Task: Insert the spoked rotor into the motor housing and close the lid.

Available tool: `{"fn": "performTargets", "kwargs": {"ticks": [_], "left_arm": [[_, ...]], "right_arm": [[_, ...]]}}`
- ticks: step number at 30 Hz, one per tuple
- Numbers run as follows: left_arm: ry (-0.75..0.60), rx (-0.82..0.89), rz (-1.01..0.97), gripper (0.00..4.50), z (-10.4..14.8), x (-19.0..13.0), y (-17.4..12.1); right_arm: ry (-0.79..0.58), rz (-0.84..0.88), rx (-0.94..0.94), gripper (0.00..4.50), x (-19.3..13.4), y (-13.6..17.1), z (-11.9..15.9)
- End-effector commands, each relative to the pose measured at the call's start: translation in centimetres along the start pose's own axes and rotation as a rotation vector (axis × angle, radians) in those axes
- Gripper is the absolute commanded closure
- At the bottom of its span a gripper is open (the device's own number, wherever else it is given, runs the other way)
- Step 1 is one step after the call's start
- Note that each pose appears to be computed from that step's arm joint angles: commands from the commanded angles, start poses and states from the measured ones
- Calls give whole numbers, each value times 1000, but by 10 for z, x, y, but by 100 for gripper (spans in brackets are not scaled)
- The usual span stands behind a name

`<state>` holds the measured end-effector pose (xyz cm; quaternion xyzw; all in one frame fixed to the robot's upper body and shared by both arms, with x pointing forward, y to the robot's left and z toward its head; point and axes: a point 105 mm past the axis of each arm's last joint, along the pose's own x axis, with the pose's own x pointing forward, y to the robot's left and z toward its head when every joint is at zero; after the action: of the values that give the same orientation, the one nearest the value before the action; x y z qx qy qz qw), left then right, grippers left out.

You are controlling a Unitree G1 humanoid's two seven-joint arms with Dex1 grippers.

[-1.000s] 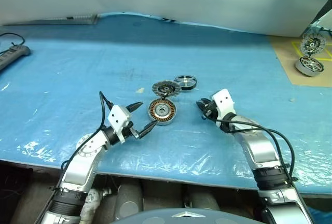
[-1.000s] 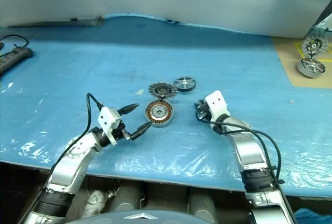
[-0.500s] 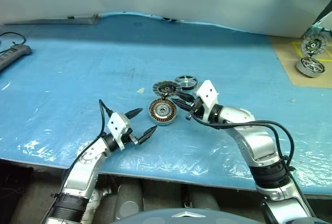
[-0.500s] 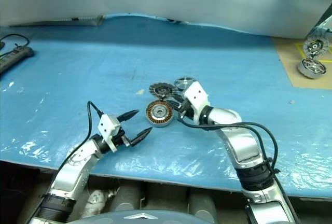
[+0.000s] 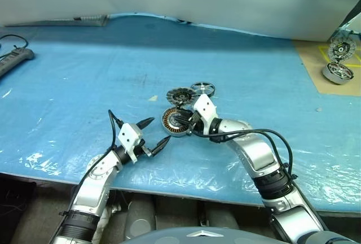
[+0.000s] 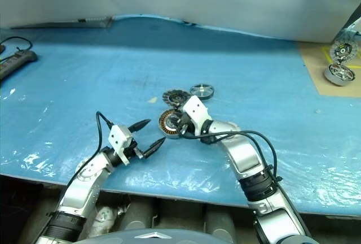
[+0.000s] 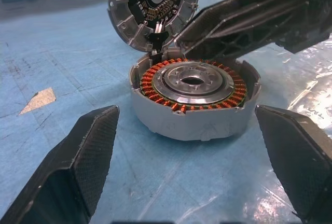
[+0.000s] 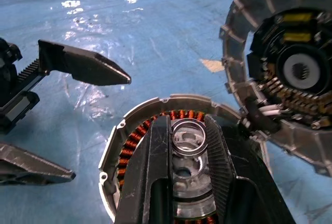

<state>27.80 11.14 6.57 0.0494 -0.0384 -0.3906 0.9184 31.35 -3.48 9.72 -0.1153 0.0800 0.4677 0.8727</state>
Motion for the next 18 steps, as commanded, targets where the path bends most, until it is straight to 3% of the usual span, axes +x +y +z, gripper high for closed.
{"fn": "performTargets", "kwargs": {"ticks": [1, 16, 18], "left_arm": [[-32, 19, 1, 0, 6, 0, 0], [-34, 19, -11, 0, 8, -2, -7], [-33, 17, -10, 0, 8, -2, -8]], "right_arm": [[-26, 17, -19, 395, 2, 5, 5], [10, -21, 3, 395, 4, -7, -10], [16, -8, 9, 321, 3, -5, -12]]}}
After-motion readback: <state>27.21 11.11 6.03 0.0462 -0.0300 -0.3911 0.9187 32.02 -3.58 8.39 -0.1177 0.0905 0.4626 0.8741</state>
